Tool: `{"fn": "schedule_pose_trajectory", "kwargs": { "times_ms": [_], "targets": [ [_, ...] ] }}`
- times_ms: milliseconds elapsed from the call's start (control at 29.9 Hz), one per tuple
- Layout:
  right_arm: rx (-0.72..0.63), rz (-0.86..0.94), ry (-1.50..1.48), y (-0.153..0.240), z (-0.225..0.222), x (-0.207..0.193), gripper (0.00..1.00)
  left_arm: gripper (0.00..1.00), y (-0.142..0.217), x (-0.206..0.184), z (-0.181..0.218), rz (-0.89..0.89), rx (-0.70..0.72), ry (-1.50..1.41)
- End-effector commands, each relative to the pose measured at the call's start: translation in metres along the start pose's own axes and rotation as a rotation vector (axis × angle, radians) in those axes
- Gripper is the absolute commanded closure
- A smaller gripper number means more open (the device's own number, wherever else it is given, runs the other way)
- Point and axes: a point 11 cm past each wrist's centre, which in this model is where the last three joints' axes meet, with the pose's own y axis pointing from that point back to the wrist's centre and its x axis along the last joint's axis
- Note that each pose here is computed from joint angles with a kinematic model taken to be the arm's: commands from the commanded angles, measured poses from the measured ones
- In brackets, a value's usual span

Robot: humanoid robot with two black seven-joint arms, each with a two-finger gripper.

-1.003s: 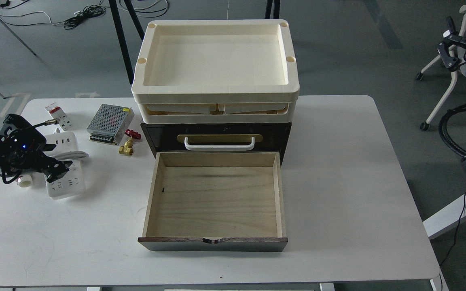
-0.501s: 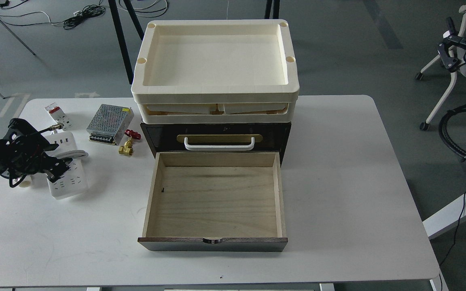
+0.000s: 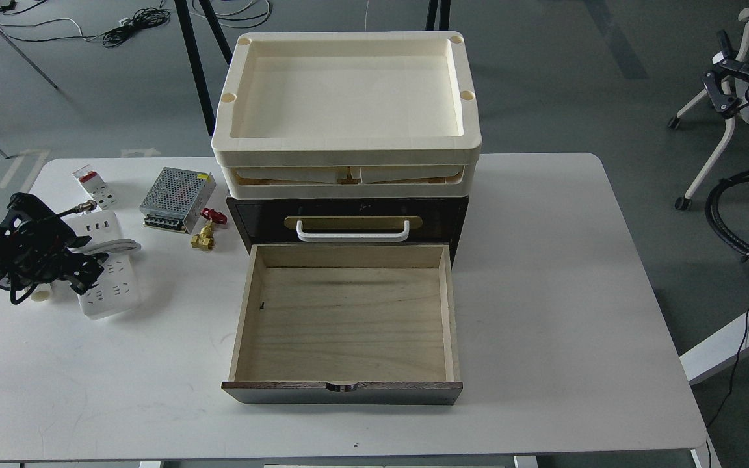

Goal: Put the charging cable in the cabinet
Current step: 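Close the left gripper on the white power strip and its cable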

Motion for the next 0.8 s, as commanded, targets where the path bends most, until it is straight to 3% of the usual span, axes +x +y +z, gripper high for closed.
{"fn": "schedule_pose_trajectory", "kwargs": {
  "times_ms": [0,234,468,769],
  "targets": [
    [0.0,0.001,0.0,0.0002,0.0,0.0003,0.01,0.68,0.0,0.0002,0.0001,0.002,0.0,-0.001],
    [0.0,0.001,0.0,0.0002,0.0,0.0003,0.01,0.76,0.0,0.0032,0.0001,0.029,0.0,-0.015],
    [0.0,0.002,0.001,0.0003,-0.0002,0.0008,0.01,0.92,0.0,0.0041,0.0001,0.037,0.0,-0.02],
    [0.0,0.001,0.0,0.0002,0.0,0.0003,0.01,0.96,0.0035,0.0002,-0.0083,0.022,0.026,-0.022]
  ]
}}
